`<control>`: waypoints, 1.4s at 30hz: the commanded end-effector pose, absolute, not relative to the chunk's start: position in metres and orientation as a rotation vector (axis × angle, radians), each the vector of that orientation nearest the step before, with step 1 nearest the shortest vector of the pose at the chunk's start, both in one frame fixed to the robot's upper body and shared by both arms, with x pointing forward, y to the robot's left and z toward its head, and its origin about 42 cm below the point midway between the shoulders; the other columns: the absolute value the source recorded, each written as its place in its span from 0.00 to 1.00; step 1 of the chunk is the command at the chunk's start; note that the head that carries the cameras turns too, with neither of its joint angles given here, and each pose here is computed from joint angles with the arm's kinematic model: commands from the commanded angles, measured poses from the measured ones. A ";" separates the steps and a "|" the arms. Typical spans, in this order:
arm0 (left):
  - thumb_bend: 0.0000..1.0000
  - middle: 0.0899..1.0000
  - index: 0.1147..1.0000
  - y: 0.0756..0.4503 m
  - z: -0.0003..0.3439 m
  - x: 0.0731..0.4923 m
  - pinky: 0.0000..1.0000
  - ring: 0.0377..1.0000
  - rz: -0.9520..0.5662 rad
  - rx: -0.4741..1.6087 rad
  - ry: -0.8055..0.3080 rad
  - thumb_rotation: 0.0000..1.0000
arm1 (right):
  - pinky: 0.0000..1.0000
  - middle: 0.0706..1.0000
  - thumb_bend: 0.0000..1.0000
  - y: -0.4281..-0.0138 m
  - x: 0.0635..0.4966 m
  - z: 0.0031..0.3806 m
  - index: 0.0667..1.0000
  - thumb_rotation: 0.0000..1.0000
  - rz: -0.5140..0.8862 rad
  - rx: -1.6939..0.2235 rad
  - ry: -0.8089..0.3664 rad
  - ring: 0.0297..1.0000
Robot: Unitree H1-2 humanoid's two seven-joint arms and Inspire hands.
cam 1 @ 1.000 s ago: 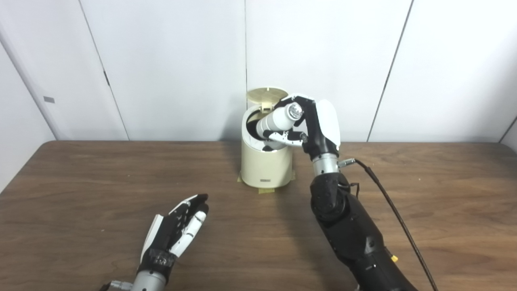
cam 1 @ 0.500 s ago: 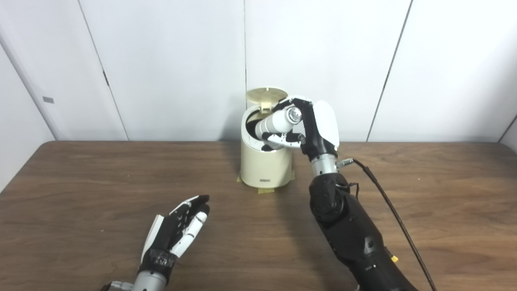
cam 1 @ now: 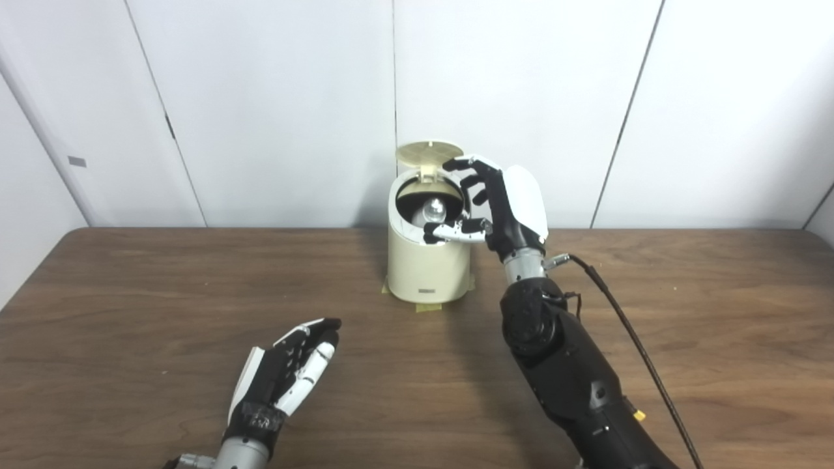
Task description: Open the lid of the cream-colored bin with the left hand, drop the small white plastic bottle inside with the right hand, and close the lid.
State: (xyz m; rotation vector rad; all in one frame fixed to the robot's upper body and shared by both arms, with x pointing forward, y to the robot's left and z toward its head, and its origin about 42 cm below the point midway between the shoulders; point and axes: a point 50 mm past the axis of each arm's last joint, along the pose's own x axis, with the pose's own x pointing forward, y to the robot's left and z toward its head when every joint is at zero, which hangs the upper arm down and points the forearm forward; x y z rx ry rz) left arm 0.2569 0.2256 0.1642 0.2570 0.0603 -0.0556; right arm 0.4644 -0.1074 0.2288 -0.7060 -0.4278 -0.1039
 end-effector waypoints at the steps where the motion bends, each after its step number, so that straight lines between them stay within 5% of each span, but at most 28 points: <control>1: 0.49 0.84 0.76 0.222 0.174 0.255 0.90 0.89 -0.045 0.236 -0.008 0.68 | 0.47 0.71 0.95 -0.101 0.471 0.260 0.62 0.05 -0.114 -0.699 -0.512 0.63; 12: 0.50 0.84 0.76 0.223 0.175 0.256 0.89 0.88 -0.039 0.242 -0.006 0.69 | 0.46 0.66 0.90 -0.105 0.468 0.259 0.64 0.02 -0.128 -0.642 -0.546 0.58; 16: 0.50 0.83 0.77 0.223 0.173 0.257 0.90 0.88 -0.040 0.244 -0.006 0.69 | 0.41 0.58 0.84 -0.110 0.464 0.261 0.59 0.00 -0.173 -0.601 -0.586 0.50; 17: 0.50 0.84 0.77 0.223 0.173 0.257 0.90 0.89 -0.041 0.244 -0.004 0.69 | 0.40 0.51 0.65 -0.111 0.463 0.261 0.55 0.00 -0.185 -0.584 -0.592 0.43; 20: 0.50 0.85 0.77 0.224 0.173 0.258 0.92 0.90 -0.041 0.241 0.000 0.68 | 0.39 0.46 0.53 -0.115 0.461 0.261 0.51 0.00 -0.207 -0.562 -0.610 0.39; 42: 0.50 0.83 0.79 0.232 0.183 0.277 0.89 0.86 -0.027 0.230 -0.038 0.66 | 0.33 0.46 0.50 -0.170 0.430 0.249 0.49 0.00 -0.309 -0.445 -0.538 0.40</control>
